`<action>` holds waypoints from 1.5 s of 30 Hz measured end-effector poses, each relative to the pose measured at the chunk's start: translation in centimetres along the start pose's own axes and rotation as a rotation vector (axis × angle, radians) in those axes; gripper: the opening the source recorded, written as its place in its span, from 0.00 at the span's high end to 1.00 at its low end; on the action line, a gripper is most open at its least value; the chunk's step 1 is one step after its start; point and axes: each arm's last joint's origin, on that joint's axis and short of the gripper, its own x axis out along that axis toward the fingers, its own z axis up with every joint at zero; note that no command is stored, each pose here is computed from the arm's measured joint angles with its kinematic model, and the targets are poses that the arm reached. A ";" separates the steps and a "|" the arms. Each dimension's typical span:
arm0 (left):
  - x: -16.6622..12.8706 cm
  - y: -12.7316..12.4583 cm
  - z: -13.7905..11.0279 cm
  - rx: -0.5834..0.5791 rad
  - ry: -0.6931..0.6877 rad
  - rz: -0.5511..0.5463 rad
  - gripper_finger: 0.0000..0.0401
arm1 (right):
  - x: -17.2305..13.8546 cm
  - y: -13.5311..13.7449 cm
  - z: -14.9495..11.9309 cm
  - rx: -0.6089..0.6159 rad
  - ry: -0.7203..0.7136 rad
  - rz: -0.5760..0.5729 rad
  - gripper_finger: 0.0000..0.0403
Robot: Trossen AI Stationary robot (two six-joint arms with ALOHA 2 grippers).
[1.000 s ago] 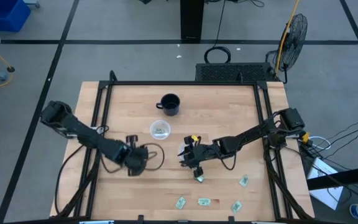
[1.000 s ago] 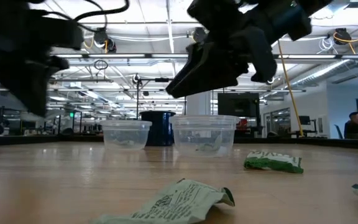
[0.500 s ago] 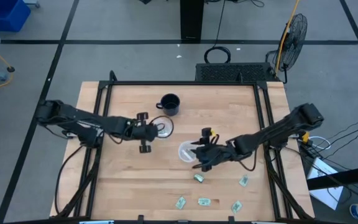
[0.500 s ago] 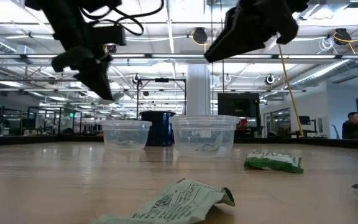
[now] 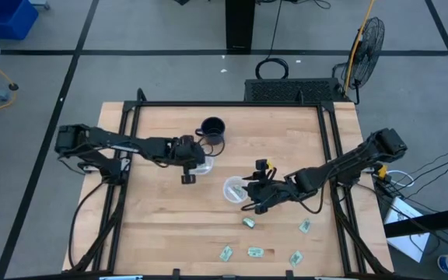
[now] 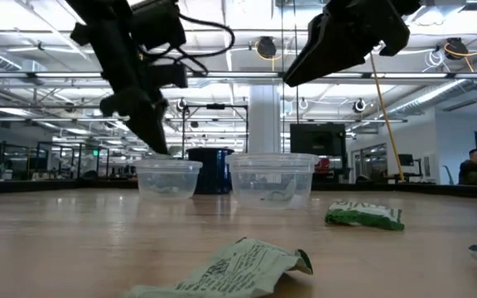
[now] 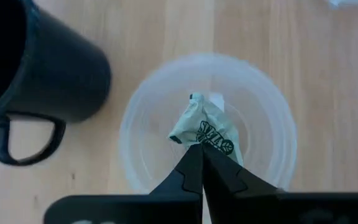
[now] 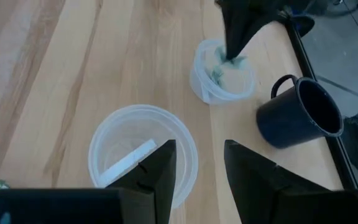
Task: Pick and place Stevia / Truvia into bins
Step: Put the stevia packet into the top round transparent container, then put the truvia packet into the bottom round transparent container
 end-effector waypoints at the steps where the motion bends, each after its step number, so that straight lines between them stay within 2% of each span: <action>1: 0.5 0.0 0.2 0.005 -0.012 0.007 0.98 | 0.0 0.0 0.0 0.001 -0.001 0.000 0.68; 8: 1.9 -0.5 0.2 0.013 0.007 -0.025 0.83 | 0.0 0.1 -0.2 -0.001 0.014 0.019 0.68; 12: 1.9 -0.7 0.3 0.022 0.001 -0.028 0.76 | -0.3 0.9 -0.5 0.101 0.054 0.193 0.68; 16: 1.3 -0.7 0.6 0.051 -0.035 -0.009 0.72 | -0.8 3.1 -1.3 0.180 0.091 0.371 0.68; 20: -0.3 -0.3 1.1 0.055 -0.102 0.040 0.72 | -1.0 5.6 -3.0 0.189 0.090 0.430 0.68; 23: -1.7 0.0 1.4 0.040 -0.171 0.063 0.72 | -0.6 6.9 -3.9 0.236 0.013 0.463 0.68; 27: -3.4 0.4 1.8 0.021 -0.257 0.074 0.72 | 0.5 8.1 -5.0 0.236 -0.089 0.487 0.68; 32: -5.0 0.4 2.1 0.000 -0.330 0.073 0.72 | 1.9 9.2 -7.4 0.199 -0.027 0.482 0.63; 39: -5.4 0.2 2.0 0.006 -0.338 0.068 0.72 | 2.9 10.0 -7.9 0.104 -0.049 0.475 0.50; 45: -5.4 0.2 2.0 0.000 -0.339 0.066 0.72 | 4.1 10.5 -9.1 0.107 0.008 0.434 0.48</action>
